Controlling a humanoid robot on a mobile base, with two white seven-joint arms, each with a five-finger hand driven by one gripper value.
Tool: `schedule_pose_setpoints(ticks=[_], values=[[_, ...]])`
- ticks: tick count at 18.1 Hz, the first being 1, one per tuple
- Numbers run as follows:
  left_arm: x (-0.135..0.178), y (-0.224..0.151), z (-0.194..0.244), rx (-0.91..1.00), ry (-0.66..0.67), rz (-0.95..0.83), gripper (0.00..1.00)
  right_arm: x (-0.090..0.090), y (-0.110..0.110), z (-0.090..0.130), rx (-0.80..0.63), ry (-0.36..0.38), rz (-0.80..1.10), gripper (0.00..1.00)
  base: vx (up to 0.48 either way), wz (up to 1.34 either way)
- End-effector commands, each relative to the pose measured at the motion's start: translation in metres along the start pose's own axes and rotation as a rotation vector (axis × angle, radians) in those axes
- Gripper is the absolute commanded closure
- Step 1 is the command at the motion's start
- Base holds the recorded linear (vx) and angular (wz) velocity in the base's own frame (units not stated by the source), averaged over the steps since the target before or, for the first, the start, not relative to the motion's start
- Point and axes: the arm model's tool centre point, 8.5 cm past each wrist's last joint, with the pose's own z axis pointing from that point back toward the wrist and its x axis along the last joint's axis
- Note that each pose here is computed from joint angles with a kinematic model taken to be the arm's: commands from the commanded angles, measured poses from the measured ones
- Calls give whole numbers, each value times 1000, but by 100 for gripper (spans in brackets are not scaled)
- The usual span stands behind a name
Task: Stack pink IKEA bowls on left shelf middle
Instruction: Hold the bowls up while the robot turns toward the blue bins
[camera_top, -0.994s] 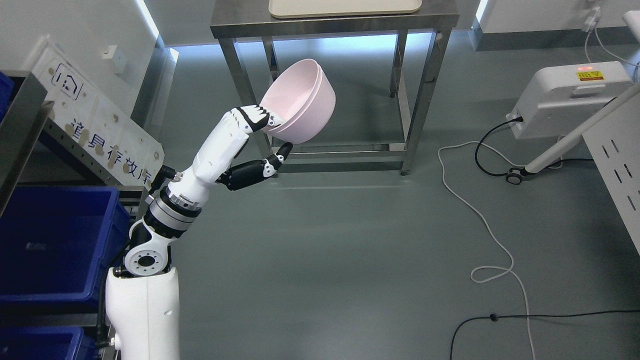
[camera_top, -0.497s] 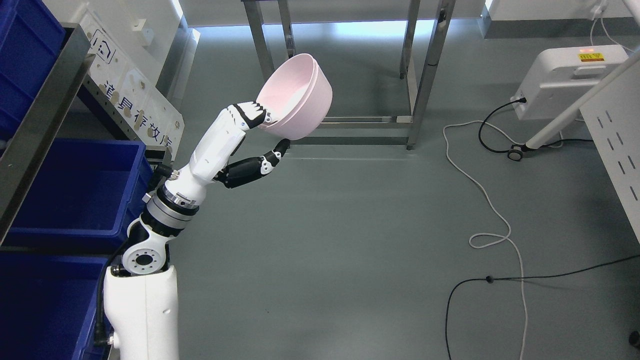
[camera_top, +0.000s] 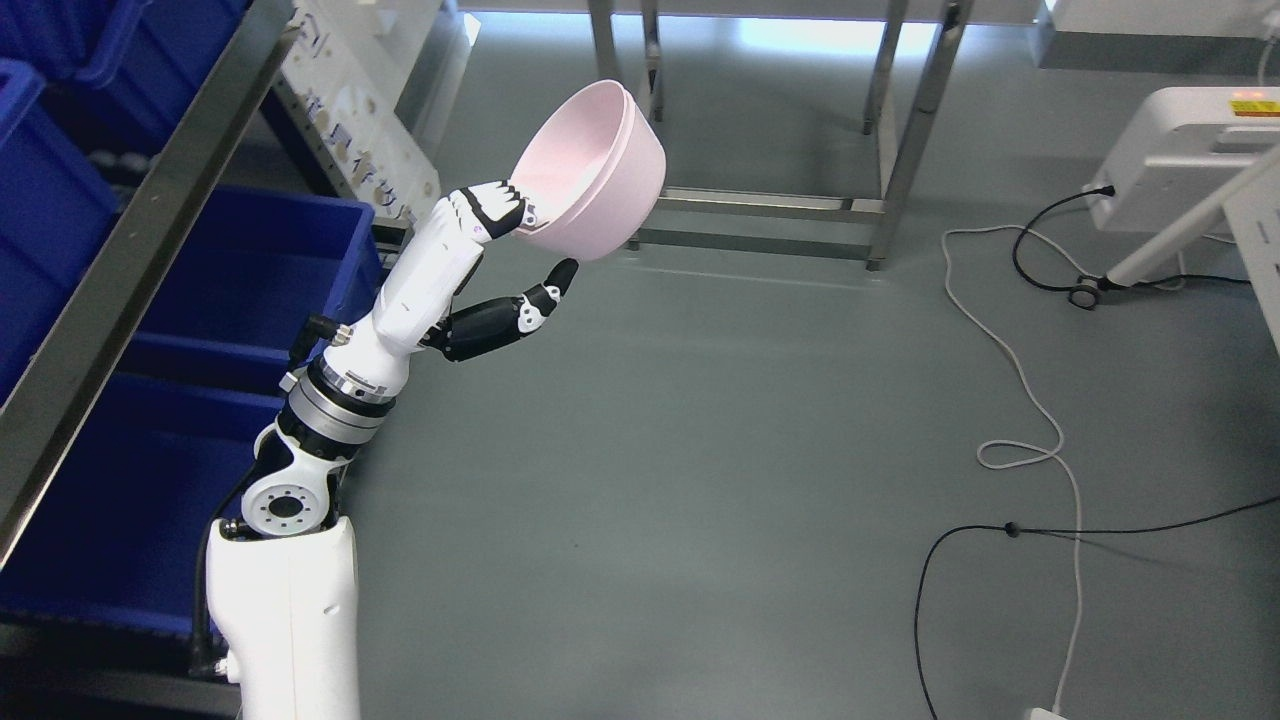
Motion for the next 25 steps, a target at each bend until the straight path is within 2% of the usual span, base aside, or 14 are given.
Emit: schedule_pose_setpoints(ticks=[1, 7, 16, 25], values=[[1, 17, -9, 20, -35, -22, 86, 6, -11, -1, -19, -17, -2, 0, -201, 484], [2, 18, -11, 22, -41, -26, 86, 6, -11, -1, -19, -17, -2, 0, -173, 930], [5, 33, -25, 41, -75, -58, 86, 6, -11, -1, -19, -17, -2, 0, -27, 1433], [9, 38, -27, 49, -87, -73, 86, 6, -11, -1, -19, -17, -2, 0, 92, 548]])
